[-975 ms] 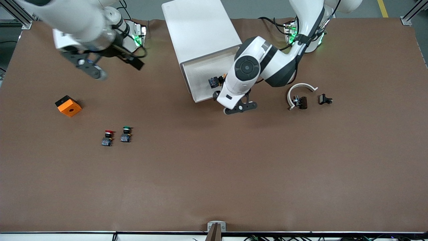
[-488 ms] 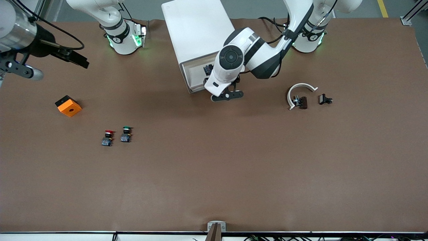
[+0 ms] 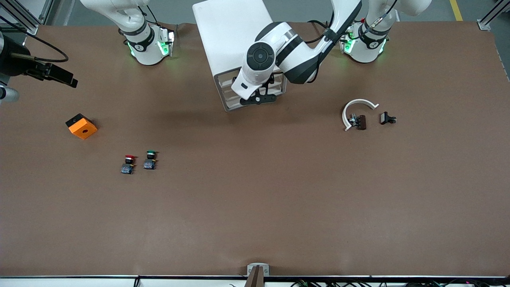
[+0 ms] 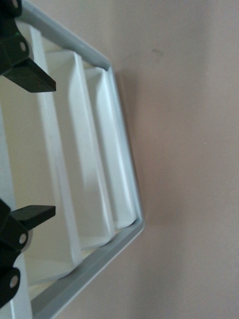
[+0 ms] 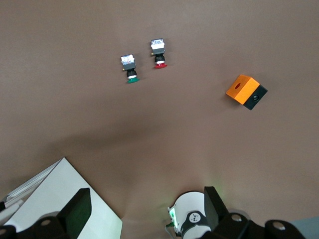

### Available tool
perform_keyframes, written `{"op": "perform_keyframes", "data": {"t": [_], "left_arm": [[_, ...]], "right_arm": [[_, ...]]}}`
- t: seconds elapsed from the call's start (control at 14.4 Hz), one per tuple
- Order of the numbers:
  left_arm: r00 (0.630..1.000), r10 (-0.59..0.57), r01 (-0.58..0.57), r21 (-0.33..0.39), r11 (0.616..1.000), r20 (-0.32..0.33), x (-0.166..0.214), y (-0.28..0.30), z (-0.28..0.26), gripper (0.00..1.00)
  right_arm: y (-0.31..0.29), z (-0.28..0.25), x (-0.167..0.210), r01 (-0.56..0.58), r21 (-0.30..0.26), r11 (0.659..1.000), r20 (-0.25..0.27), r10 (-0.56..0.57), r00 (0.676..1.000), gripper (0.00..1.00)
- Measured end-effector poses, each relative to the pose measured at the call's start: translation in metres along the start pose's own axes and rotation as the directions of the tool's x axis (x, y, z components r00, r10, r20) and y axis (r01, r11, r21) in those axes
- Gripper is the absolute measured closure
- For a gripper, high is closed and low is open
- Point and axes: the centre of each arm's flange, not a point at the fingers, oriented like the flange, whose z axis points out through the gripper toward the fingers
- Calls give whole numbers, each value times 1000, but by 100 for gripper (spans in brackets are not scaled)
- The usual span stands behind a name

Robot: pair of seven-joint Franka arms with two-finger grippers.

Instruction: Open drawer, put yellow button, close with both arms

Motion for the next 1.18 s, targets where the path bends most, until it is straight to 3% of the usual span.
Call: {"op": "perform_keyframes", "data": {"t": [0.35, 0.56, 0.84, 1.18], "left_arm": [[999, -32, 32, 0, 999, 9, -7, 3, 3, 0], [996, -86, 85, -43, 995, -22, 7, 4, -20, 0], [965, -193, 176, -107, 979, -178, 103, -51, -99, 0], [895, -300, 277, -116, 954, -331, 202, -157, -168, 0]], "right_arm": [[6, 27, -6, 34, 10, 999, -64, -33, 997, 0], [9, 34, -20, 72, 16, 997, -95, -70, 993, 0], [9, 31, -26, 97, 17, 995, -121, -94, 988, 0], [8, 9, -28, 116, 22, 993, -179, -110, 978, 0]]}}
